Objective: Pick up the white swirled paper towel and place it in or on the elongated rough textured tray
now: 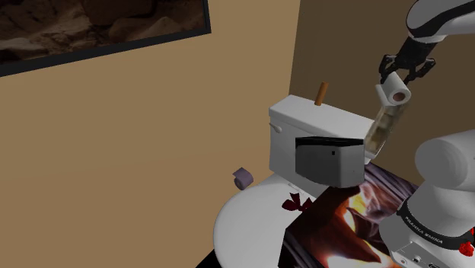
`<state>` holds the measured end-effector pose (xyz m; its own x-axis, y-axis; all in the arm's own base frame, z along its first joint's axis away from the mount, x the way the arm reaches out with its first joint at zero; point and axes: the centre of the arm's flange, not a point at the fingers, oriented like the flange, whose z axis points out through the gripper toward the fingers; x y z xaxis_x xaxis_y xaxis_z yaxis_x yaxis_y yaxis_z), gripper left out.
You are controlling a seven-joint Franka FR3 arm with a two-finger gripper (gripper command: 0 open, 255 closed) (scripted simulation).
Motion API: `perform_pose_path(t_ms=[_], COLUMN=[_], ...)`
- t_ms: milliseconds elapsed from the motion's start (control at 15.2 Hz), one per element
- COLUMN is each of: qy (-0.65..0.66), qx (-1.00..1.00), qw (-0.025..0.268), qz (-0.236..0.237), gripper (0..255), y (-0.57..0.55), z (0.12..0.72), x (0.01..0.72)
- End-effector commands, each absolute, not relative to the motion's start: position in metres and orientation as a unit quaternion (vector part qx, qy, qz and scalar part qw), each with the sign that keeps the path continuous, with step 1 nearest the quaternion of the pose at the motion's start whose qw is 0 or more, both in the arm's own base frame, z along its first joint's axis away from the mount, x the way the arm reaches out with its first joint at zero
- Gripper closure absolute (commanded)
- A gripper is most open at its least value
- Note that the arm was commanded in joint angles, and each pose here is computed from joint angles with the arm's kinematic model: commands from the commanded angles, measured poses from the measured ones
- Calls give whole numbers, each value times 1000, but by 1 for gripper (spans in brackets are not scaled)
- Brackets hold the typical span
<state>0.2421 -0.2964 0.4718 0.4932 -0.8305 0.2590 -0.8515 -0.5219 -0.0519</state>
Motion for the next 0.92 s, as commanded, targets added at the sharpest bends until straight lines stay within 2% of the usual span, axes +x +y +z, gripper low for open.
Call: perform_pose_path(t_ms=[0, 858], qy=[-487, -487], qx=[863, 863], qw=[41, 41], qz=[127, 127], gripper=[255, 255], y=[-296, -296], z=[469, 400], x=[228, 228])
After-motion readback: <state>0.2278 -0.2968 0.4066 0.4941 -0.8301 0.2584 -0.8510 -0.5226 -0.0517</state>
